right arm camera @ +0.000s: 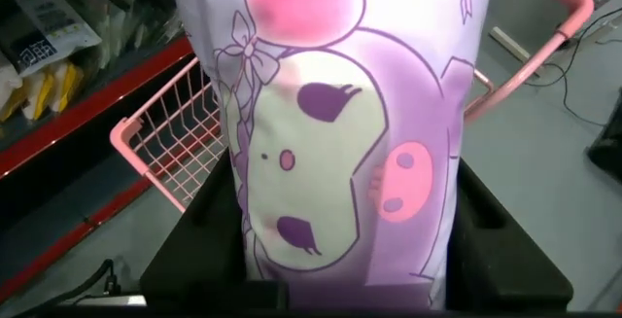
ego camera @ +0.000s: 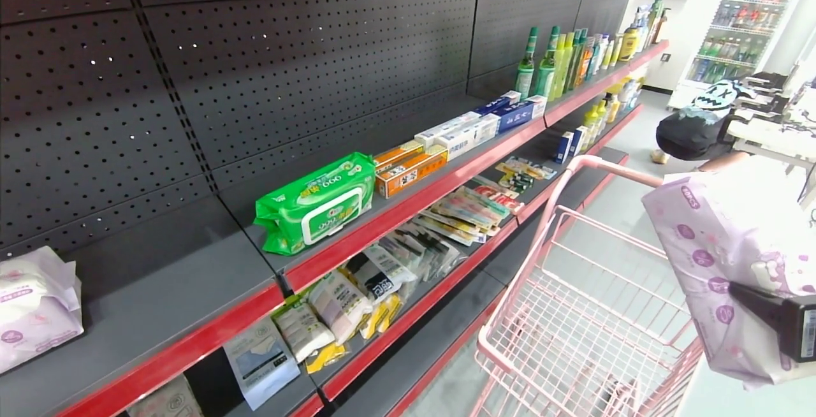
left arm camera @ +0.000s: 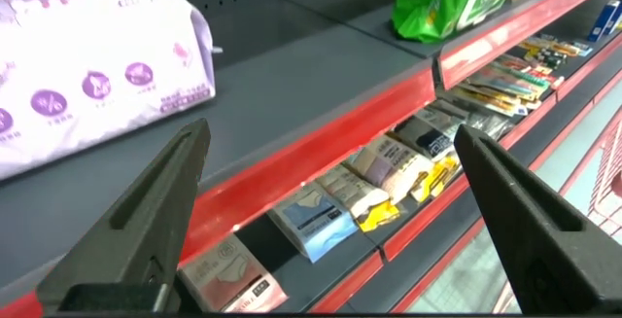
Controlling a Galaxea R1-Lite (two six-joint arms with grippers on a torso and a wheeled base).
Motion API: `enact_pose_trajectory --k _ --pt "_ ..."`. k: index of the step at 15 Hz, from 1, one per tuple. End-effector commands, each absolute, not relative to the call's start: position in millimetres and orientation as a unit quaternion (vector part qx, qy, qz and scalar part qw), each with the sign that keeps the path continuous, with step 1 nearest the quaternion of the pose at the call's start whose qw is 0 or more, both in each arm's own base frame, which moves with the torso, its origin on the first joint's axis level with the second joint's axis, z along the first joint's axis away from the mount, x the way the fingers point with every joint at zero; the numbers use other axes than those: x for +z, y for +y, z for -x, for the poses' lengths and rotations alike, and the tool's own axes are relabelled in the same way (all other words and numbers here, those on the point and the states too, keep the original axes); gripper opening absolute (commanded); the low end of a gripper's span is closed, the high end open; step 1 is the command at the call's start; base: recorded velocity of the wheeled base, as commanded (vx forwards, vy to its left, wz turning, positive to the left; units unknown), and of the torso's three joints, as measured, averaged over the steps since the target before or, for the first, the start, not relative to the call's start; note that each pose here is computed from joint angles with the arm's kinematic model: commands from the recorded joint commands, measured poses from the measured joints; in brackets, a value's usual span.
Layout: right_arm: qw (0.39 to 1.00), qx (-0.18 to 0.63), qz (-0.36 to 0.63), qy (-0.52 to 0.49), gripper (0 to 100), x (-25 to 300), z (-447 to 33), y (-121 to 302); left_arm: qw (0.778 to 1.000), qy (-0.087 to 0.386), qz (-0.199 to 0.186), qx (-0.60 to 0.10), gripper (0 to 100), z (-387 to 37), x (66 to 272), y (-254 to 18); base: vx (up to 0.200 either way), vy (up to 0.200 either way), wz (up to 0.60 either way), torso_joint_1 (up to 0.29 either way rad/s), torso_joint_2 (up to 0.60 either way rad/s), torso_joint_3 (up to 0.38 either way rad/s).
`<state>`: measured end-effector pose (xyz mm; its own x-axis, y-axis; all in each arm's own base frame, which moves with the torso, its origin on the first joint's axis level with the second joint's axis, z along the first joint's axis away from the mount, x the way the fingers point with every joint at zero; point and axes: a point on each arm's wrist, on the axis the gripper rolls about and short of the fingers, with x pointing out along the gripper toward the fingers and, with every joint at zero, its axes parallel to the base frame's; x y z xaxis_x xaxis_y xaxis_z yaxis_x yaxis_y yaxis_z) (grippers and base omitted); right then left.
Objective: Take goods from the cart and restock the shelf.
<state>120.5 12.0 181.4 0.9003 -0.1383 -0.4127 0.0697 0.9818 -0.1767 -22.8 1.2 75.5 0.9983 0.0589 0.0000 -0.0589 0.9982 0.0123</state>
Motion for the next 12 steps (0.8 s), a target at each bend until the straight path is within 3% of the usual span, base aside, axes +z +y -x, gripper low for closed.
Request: enact_pose_trajectory --k 1,12 --pt "0.973 -0.053 0.078 0.212 0 182.5 -119.1 11.9 1.000 0.000 -0.006 0.030 100 22.8 75.5 1.2 0.000 0.000 0.00 0.173 -0.36 -0.207" --pt "0.971 -0.054 0.080 0.220 0 179.9 -120.8 11.9 1.000 0.000 -0.006 0.030 100 22.8 75.5 1.2 0.000 0.000 0.00 0.153 -0.33 -0.176"
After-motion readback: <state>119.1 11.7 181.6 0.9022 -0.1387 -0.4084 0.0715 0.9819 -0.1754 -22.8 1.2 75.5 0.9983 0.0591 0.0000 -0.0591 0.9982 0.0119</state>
